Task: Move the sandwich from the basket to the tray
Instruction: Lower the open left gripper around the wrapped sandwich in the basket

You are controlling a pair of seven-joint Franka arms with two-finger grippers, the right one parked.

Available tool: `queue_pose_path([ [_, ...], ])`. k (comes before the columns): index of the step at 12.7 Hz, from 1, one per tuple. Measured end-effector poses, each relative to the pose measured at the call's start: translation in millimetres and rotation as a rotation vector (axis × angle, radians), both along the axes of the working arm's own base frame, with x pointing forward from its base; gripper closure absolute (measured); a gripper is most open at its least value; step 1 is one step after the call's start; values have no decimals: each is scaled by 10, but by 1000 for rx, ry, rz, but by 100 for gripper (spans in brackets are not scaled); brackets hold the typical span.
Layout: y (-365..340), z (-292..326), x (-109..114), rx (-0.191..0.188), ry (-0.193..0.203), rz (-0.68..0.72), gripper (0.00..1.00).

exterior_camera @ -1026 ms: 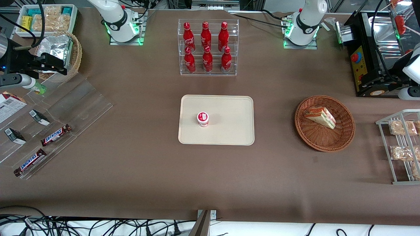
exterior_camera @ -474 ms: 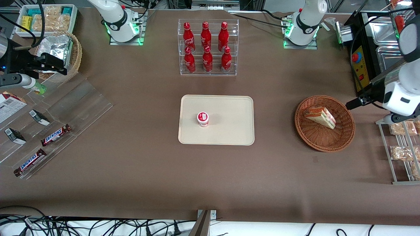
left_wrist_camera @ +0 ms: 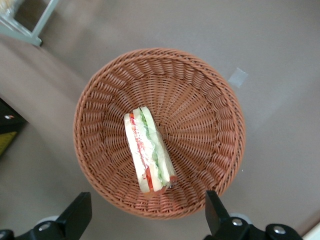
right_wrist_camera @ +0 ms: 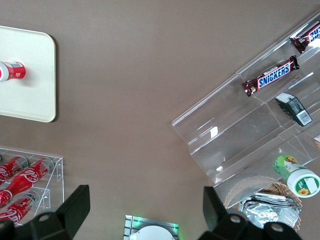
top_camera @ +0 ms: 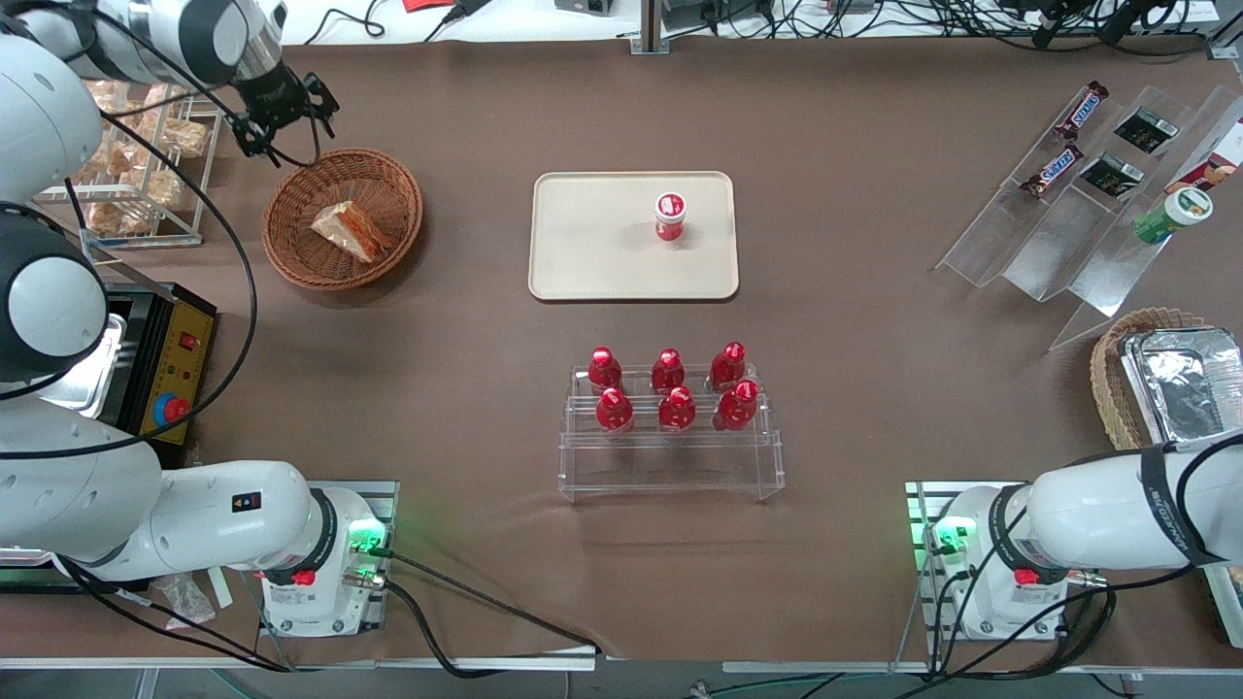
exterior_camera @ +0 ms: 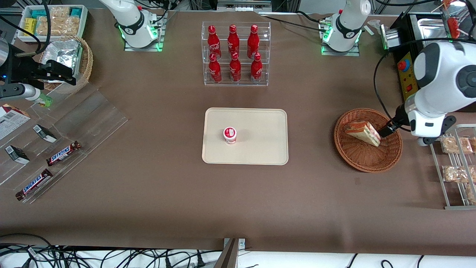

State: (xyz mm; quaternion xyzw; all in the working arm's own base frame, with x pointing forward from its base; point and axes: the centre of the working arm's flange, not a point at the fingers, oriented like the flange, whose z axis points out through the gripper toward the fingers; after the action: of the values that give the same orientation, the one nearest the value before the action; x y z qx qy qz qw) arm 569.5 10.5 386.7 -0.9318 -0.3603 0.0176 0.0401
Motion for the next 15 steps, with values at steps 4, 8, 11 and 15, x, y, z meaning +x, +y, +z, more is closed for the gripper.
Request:
queue_pose_path([
  [4, -26, -518, -269, -4, -65, 107, 0],
  [8, -53, -875, -480, -18, -124, 189, 0],
  [11, -47, -1048, -573, -27, -144, 216, 0],
  [15, 2, -1211, -574, -41, -173, 241, 0],
])
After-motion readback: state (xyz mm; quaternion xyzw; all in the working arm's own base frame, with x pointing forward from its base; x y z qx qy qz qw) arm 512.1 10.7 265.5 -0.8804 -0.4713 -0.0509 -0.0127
